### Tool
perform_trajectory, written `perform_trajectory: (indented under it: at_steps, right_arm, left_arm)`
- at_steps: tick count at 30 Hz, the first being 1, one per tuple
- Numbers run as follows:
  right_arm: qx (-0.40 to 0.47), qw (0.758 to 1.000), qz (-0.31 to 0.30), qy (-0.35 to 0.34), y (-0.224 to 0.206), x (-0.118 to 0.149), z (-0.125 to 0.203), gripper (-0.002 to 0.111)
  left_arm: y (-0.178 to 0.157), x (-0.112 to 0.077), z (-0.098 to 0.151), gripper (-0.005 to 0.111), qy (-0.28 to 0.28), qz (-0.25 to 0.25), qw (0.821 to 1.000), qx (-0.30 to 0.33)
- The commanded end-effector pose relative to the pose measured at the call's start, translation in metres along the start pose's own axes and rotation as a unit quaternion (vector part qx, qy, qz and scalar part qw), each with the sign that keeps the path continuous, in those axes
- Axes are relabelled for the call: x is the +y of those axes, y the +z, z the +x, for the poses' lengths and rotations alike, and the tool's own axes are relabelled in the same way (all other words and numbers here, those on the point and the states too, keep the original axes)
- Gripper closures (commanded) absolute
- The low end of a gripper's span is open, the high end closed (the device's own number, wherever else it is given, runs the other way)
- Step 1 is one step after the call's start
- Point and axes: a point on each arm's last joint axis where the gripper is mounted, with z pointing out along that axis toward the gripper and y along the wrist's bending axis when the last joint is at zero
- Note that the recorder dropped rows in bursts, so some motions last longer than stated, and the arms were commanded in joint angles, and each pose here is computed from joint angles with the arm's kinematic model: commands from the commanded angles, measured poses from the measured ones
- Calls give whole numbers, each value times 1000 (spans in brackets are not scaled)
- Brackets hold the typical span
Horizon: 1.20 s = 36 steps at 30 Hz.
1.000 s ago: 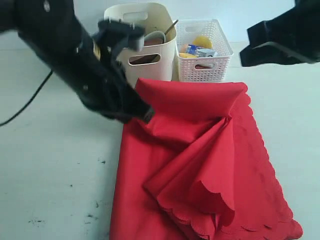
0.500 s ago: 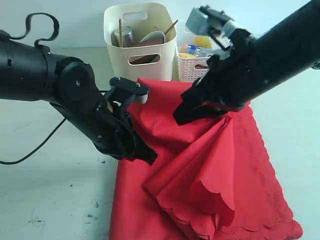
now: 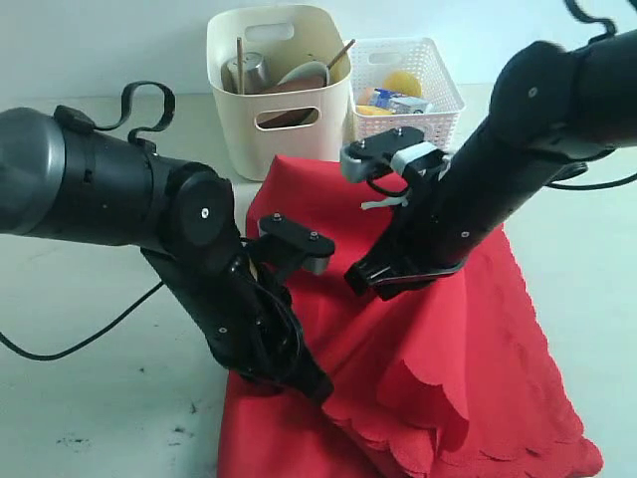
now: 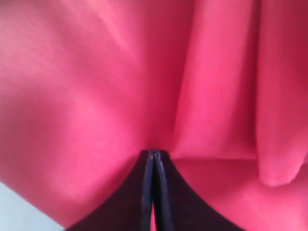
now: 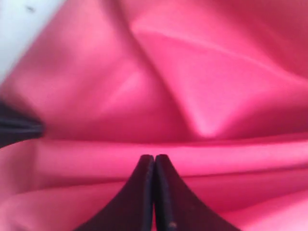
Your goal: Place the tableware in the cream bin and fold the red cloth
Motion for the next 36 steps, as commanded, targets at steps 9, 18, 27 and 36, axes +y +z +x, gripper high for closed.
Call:
perform_trajectory:
  at_steps: [9, 18, 27, 36]
  right_arm:
    - [62, 996, 54, 37, 17, -14, 10, 108]
    - [25, 994, 90, 51, -29, -7, 15, 108]
    - [-36, 998, 40, 27, -56, 10, 11, 108]
    - [-16, 997, -63, 35, -9, 14, 3, 108]
  left_arm:
    - [20, -3, 45, 107, -34, 15, 996, 83]
    - [26, -31, 72, 107, -1, 20, 990, 138]
    - [15, -37, 75, 107, 15, 15, 991, 129]
    - [7, -23, 77, 107, 37, -21, 988, 146]
